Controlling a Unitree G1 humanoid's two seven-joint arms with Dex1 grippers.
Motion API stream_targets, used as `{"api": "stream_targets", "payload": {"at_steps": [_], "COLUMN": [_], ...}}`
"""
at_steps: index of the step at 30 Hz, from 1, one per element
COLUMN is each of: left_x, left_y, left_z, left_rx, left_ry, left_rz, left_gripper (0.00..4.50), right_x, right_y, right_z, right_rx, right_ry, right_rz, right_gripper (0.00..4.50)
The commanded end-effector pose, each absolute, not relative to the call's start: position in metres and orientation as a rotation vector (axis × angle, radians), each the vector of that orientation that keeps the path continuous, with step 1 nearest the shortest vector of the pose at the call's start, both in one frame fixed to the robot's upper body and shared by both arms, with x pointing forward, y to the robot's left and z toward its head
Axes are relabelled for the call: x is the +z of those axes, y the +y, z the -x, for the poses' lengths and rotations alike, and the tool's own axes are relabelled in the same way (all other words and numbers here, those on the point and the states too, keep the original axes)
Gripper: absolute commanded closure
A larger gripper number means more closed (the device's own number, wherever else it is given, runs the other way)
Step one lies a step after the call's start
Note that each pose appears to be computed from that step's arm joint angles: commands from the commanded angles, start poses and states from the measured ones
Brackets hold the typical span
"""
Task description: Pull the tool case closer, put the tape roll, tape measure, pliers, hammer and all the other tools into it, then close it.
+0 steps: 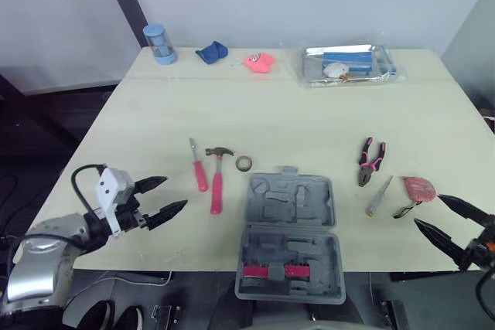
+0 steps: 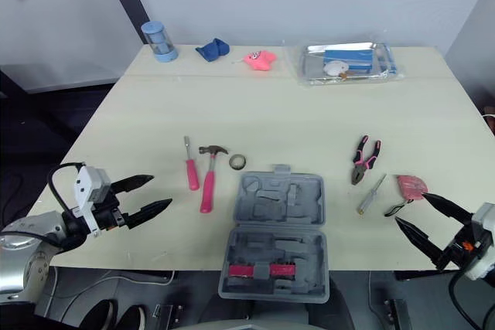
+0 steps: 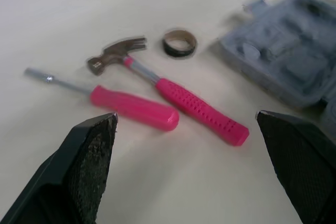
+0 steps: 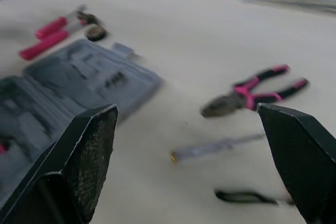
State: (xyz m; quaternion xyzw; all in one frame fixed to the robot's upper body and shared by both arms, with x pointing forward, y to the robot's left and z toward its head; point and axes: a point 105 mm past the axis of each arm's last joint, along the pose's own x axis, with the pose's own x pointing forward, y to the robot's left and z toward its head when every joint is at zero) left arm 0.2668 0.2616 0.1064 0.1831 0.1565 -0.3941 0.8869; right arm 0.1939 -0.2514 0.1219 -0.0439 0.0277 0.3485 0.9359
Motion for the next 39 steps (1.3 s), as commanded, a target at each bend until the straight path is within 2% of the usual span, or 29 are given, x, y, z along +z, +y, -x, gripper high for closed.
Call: {"api": "stream_targets", "payload": {"at_steps": [1, 6, 11, 19, 24, 39], "left_x": [0.114, 0.121, 0.123, 0.113, 0.114, 0.094], "left_y": [0.251, 0.232, 0.203, 0.179, 0.164, 0.141], "left_z": [-0.281, -0.305, -0.332, -0.346, -0.370, -0.382], "left_rx": [-0.898, -0.997, -1.116, -1.288, -1.288, -1.345], "left_ry": [0.401, 0.489, 0.554, 0.699, 0.750, 0.804], "left_rz": [-0.558, -0.738, -0.995, -1.203, -1.349, -1.435], "left_gripper": [0.00, 0.00, 0.00, 0.00, 0.00, 0.00], "right_x": [0.136, 0.140, 0.142, 0.138, 0.138, 0.158], "right_y": [-0.228, -0.211, -0.209, -0.211, -0.206, -0.200], "right_z": [-0.194, -0.201, -0.215, -0.217, -0.216, -0.221], "right_rx": [0.849, 0.975, 1.014, 1.037, 1.081, 1.116], "right_ry": [-0.022, -0.070, -0.099, -0.089, -0.085, -0.136], "right_rz": [0.115, 0.137, 0.148, 0.160, 0.156, 0.199], "right_gripper": [0.06, 0.06, 0.06, 0.06, 0.06, 0.06]}}
